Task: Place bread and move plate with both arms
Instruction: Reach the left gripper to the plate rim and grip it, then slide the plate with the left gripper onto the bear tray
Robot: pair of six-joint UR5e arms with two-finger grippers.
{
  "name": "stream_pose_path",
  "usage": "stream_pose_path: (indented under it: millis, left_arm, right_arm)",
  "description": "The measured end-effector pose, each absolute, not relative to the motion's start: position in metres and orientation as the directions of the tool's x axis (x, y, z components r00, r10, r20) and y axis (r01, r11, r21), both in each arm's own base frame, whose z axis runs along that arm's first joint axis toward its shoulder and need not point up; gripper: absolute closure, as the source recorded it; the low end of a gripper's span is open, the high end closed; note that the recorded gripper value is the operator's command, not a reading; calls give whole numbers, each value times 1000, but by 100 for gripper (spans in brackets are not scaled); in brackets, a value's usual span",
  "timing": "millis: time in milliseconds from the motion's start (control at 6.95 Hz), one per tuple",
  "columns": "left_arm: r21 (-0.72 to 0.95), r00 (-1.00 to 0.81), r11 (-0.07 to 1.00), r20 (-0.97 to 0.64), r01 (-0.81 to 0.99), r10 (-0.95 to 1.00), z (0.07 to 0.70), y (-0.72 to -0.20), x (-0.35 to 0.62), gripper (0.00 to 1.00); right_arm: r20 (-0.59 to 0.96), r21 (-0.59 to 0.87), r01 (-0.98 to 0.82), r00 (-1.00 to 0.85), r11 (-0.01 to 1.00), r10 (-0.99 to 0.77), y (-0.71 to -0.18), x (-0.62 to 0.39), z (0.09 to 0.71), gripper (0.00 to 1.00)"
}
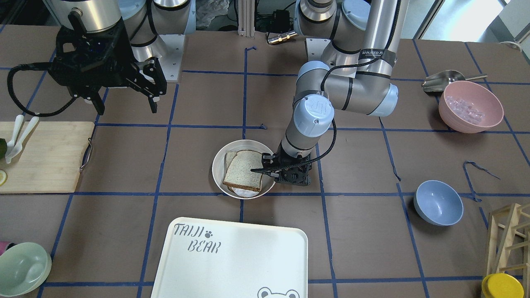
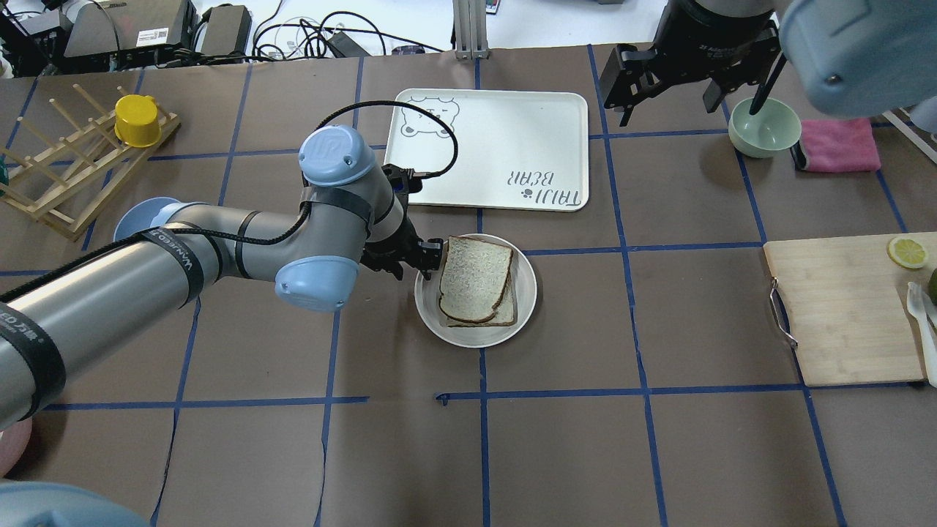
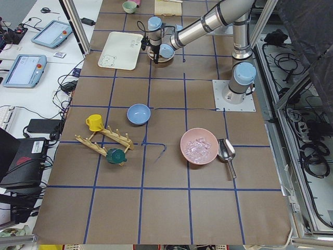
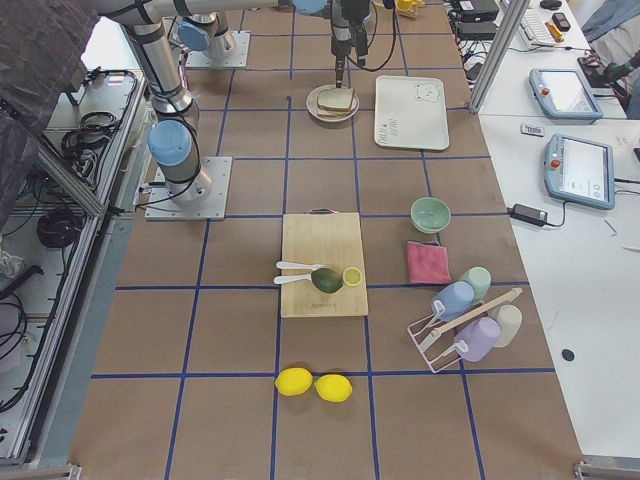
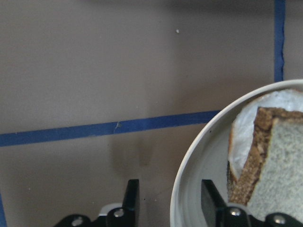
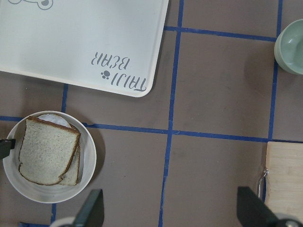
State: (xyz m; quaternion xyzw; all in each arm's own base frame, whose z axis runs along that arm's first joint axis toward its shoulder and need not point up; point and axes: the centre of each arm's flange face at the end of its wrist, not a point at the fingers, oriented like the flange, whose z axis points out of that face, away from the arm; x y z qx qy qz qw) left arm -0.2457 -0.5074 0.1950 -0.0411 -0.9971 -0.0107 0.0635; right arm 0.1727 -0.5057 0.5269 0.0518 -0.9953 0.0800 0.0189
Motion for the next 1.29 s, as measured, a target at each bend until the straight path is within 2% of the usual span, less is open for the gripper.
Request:
stream_pose_path:
  millis: [144, 288, 863, 1295]
  left_arm:
    - [31, -989, 996, 127, 83, 78, 189, -504, -245, 65]
    - [39, -989, 996, 128, 84, 78, 184, -502, -245, 100]
    - [26, -988, 997, 139, 74, 70, 190, -503, -247, 100]
    - [-13, -973, 1000, 230, 26, 28, 245, -525, -251, 100]
  right_arm:
    - [46, -155, -106, -994, 982, -100, -505, 173, 526, 0]
    - [46, -153, -106, -994, 983, -100, -505, 173, 526, 0]
    - [44, -147, -106, -994, 983, -101, -505, 174, 523, 0]
    - [44, -144, -106, -994, 984, -101, -505, 174, 520, 0]
